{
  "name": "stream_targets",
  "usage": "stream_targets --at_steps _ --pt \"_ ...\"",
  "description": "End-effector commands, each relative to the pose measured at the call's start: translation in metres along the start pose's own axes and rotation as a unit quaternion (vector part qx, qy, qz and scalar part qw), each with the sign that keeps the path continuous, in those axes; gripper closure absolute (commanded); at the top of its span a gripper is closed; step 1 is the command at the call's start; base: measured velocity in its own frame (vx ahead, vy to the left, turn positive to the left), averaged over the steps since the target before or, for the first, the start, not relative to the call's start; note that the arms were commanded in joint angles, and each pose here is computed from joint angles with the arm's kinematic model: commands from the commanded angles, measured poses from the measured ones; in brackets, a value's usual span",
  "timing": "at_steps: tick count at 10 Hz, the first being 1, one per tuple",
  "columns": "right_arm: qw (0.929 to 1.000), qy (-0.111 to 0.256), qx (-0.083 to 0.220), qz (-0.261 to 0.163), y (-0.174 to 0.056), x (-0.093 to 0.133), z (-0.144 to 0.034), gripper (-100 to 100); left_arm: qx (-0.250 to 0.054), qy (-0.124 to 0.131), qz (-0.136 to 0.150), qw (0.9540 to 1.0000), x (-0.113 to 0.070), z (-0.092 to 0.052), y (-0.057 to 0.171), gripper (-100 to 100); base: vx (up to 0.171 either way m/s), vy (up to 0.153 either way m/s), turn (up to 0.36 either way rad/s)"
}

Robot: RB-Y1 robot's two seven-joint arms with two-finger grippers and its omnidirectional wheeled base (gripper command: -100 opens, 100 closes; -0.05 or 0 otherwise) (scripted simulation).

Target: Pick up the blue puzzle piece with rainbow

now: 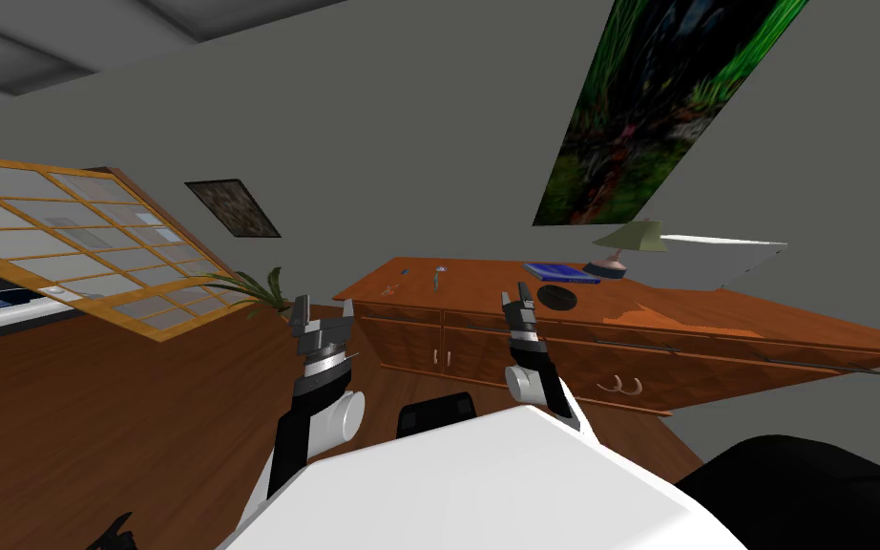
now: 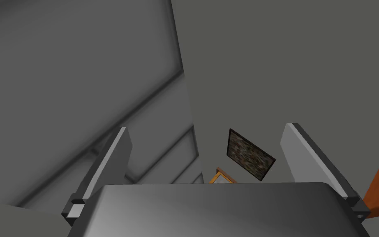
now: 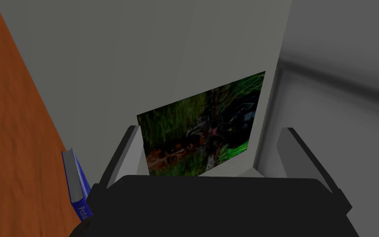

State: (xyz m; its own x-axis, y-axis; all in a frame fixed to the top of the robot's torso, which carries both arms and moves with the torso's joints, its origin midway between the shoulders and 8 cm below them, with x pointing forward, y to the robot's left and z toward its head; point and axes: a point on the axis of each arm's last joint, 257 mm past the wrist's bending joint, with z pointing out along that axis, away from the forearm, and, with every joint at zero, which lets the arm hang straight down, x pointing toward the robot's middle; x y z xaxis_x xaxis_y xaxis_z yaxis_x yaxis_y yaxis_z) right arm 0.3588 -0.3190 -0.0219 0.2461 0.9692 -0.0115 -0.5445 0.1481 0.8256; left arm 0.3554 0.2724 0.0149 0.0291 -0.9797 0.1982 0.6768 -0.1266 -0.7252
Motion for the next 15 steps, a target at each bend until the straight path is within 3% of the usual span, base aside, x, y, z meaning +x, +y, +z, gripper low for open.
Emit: stream_targets --at_steps 1,3,5,6,8,9,11,12,13,14,15 --pt "0.9996 0.011 -0.003 -0.025 0.000 -0.005 -0.001 -100 0.000 0.000 0.000 1.0000 0.000 0.000 0.000 0 0.005 0.019 0.007" --pt "0.9965 0.029 -0.009 -0.078 0.002 -0.016 -0.004 -100 0.000 0.000 0.000 1.0000 0.000 0.000 0.000 0 0.014 0.055 0.010" --pt "0.9874 0.048 -0.019 -0.150 0.004 -0.033 -0.008 -100 0.000 0.000 0.000 1.0000 0.000 0.000 0.000 0 0.009 0.092 0.021" --pt "0.9867 0.053 -0.020 -0.152 0.004 -0.032 -0.008 -100 0.000 0.000 0.000 1.0000 0.000 0.000 0.000 0 0.008 0.063 0.003" --pt "0.9683 0.077 -0.033 -0.235 0.007 -0.049 -0.014 -100 0.000 0.000 0.000 1.0000 0.000 0.000 0.000 0 0.017 0.065 0.035" --pt "0.9659 0.084 -0.035 -0.242 0.009 -0.050 -0.012 -100 0.000 0.000 0.000 1.0000 0.000 0.000 0.000 0 0.022 0.074 0.014" --pt "0.9348 0.113 -0.048 -0.333 0.011 -0.067 -0.019 -100 0.000 0.000 0.000 1.0000 0.000 0.000 0.000 0 0.020 0.087 0.052" --pt "0.9303 0.122 -0.055 -0.342 0.014 -0.068 -0.016 -100 0.000 0.000 0.000 1.0000 0.000 0.000 0.000 0 0.019 0.081 0.017" --pt "0.9088 0.137 -0.063 -0.389 0.016 -0.077 -0.020 -100 0.000 0.000 0.000 1.0000 0.000 0.000 0.000 0 0.007 0.099 0.050" --pt "0.9060 0.144 -0.066 -0.392 0.017 -0.076 -0.018 -100 0.000 0.000 0.000 1.0000 0.000 0.000 0.000 0 0.008 0.075 0.017" --pt "0.8801 0.162 -0.076 -0.440 0.019 -0.085 -0.022 -100 0.000 0.000 0.000 1.0000 0.000 0.000 0.000 0 0.025 0.076 0.061"
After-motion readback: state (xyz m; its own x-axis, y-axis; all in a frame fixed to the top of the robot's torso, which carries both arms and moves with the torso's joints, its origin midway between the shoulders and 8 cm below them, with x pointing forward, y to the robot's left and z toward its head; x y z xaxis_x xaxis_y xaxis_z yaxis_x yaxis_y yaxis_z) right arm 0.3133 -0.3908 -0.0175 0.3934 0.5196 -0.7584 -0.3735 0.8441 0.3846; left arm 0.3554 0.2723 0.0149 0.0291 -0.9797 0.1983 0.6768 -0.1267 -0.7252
